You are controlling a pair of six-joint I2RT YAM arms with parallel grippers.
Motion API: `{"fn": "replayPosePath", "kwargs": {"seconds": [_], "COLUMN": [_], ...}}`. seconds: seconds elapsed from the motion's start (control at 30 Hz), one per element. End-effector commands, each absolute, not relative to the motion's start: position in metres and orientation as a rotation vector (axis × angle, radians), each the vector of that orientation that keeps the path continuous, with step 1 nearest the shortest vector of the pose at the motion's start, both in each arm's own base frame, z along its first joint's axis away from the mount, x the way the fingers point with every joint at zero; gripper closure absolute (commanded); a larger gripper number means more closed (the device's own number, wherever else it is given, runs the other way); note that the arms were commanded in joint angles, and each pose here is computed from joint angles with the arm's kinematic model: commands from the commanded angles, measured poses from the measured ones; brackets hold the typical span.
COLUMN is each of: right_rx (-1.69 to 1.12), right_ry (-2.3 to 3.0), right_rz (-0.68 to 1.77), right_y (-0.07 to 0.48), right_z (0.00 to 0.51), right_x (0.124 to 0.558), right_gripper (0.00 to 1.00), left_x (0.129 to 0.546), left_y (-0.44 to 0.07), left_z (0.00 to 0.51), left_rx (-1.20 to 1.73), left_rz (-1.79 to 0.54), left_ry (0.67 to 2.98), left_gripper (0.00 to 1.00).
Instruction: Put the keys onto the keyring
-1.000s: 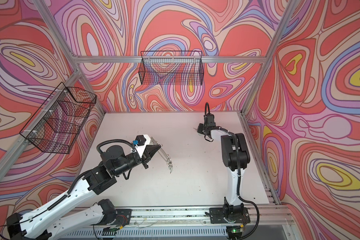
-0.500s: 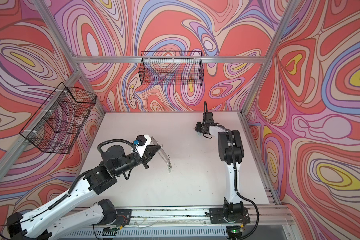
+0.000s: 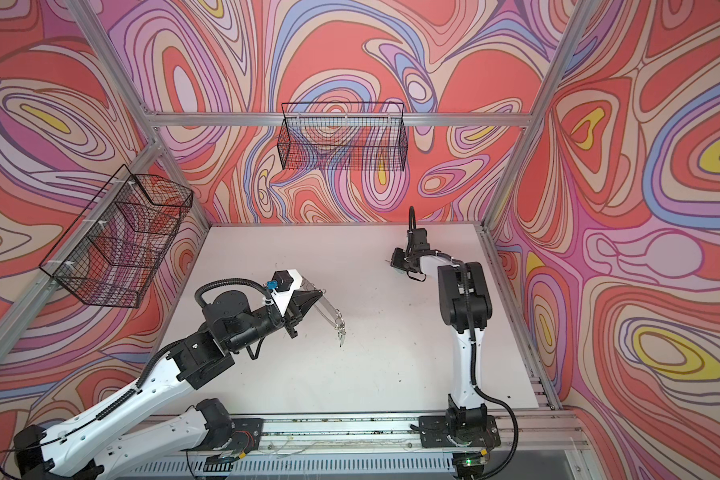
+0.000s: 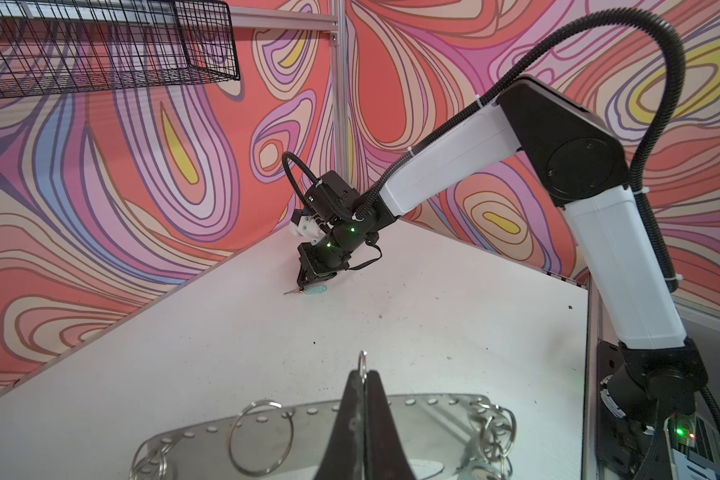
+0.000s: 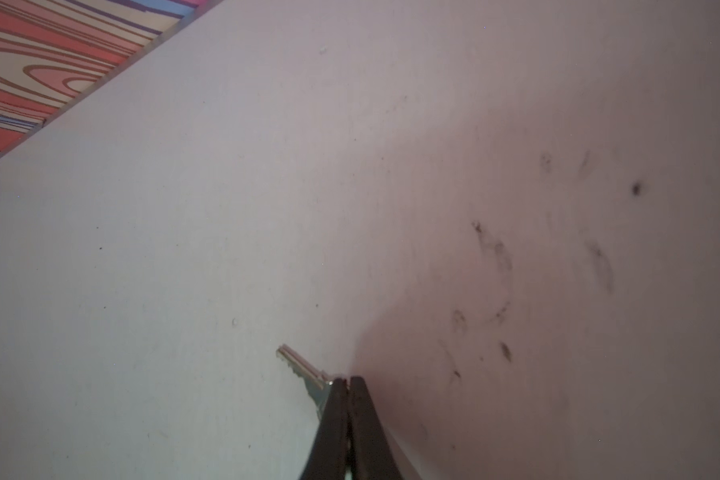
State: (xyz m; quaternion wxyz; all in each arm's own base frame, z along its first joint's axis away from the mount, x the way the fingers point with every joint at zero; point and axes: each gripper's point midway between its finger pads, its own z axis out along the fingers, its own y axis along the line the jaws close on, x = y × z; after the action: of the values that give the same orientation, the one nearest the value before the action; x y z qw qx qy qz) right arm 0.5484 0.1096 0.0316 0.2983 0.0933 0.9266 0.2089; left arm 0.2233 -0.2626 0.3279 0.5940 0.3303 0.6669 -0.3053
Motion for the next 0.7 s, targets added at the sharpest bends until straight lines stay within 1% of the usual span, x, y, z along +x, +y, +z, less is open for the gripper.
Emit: {"fn": "replayPosePath", "kwargs": {"seconds": [0.0,0.23,0.27,0.37,0.57,0.67], "right_rx": [0.243,0.255,0.232,0.171,0.047,-0.029], "right_ry": [2.389,2.303,2.270,2.264,2.310,2.361], "right_rz": [0.586,0.675,0.685,0.677,0.671,0.657], "right_y": [0.110,0.115,0.119,0.127,0.141,0.150], "right_z": [0.071,0.124,0.144,0.166,0.191,0.192], "right_x": [0.536,0.477,0.465,0.431,0.359,0.323], "right_gripper": [1.00,1.00,1.00,1.00,1.00,1.00], "left_x": [0.220,0.217,0.216,0.212,0.207,0.204], "left_y": [-0.263,-0.259,-0.258,-0.258,-0.252,-0.250], "left_z": [0.343,0.356,0.358,0.363,0.368,0.367], "left_rx": [0.764,0.749,0.747,0.748,0.731,0.730], "left_rz": [-0.720,-0.728,-0.733,-0.747,-0.762,-0.770], "left_ry": [1.493,1.482,1.476,1.463,1.452,1.453], "left_gripper": [1.00,1.00,1.00,1.00,1.00,1.00]}}
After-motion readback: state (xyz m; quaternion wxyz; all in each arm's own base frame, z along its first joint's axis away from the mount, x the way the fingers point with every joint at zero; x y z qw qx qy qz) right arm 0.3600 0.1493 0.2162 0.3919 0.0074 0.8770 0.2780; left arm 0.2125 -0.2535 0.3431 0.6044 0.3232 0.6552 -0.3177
